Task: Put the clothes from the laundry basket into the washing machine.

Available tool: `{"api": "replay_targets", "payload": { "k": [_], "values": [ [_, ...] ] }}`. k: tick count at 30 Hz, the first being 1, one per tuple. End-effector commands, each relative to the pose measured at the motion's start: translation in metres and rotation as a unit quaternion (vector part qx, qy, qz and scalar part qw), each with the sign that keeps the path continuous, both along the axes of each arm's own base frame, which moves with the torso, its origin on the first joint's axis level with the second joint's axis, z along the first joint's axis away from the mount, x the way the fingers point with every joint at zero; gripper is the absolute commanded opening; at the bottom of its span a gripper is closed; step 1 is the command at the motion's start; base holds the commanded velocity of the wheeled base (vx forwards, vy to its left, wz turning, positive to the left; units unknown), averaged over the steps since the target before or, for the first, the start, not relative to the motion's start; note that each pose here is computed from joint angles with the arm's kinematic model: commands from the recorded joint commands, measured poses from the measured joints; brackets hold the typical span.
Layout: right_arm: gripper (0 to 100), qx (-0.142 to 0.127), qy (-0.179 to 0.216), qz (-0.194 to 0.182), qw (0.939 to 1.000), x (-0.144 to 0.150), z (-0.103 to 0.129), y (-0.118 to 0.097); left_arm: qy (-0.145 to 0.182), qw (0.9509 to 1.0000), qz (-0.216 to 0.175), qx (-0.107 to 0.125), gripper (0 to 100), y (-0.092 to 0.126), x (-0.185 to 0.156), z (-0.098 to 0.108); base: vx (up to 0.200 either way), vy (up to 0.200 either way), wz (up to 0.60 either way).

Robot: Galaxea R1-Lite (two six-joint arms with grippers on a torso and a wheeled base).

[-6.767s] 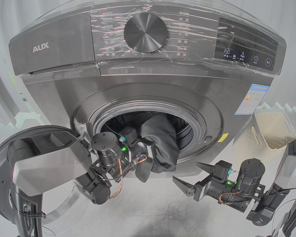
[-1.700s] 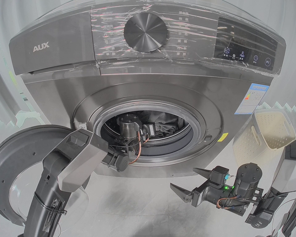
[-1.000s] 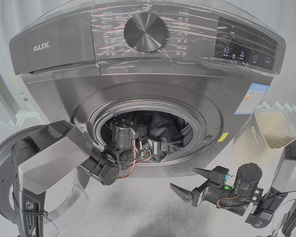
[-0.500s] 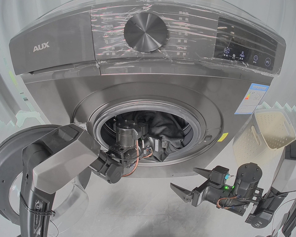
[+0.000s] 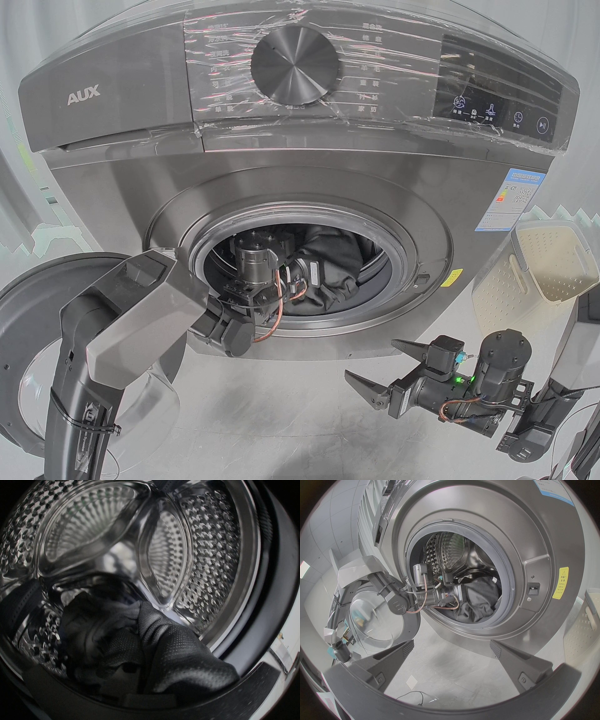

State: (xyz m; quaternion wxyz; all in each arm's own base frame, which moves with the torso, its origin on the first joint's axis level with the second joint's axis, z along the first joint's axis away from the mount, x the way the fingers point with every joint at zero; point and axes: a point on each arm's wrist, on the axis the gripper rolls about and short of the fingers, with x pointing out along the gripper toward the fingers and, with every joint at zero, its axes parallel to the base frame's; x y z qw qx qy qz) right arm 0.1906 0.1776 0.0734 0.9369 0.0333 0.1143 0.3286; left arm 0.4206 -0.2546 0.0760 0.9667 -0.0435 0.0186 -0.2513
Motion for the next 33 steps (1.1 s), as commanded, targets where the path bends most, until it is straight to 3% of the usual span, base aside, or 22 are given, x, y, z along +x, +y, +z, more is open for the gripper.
{"api": "replay_targets", "payload": {
  "k": [1, 9, 18, 19, 23, 24, 26, 33],
  "values": [
    [100, 0.0, 0.0, 0.0, 1.0, 0.0, 0.0, 0.0, -0.055, 0.9959, 0.059, -0.04, 0, 0.002, 0.036, 0.016, 0.0, 0.0, 0.0],
    [100, 0.0, 0.0, 0.0, 1.0, 0.0, 0.0, 0.0, -0.106, 0.9843, 0.109, -0.09, 0, 0.012, 0.069, 0.033, 0.0, 0.0, 0.0],
    [100, -0.003, 0.004, 0.001, 1.0, 0.001, -0.003, 0.001, -0.095, 0.9856, 0.111, -0.085, 0, 0.012, 0.074, 0.018, 0.0, 0.0, 0.0],
    [100, -0.003, 0.004, 0.001, 1.0, 0.001, -0.003, 0.001, -0.091, 0.9862, 0.11, -0.083, 100, 0.012, 0.073, 0.016, 0.0, 0.0, 0.0],
    [100, -0.003, 0.005, 0.001, 1.0, 0.001, -0.003, 0.001, -0.041, 0.9905, 0.104, -0.08, 100, 0.009, 0.064, 0.002, 0.0, 0.0, 0.0],
    [100, -0.003, 0.005, 0.001, 1.0, 0.001, -0.003, 0.001, 0.01, 0.9933, 0.09, -0.072, 100, 0.007, 0.047, 0.004, 0.0, 0.0, 0.0],
    [100, -0.003, 0.005, 0.001, 1.0, 0.001, -0.003, 0.001, 0.036, 0.9942, 0.073, -0.07, 100, 0.003, 0.035, 0.008, 0.0, 0.0, 0.0],
    [100, -0.004, 0.005, 0.001, 1.0, 0.001, -0.004, 0.001, 0.025, 0.9939, 0.073, -0.078, 100, 0.006, 0.037, 0.012, 0.0, 0.0, 0.0]
  ]
}}
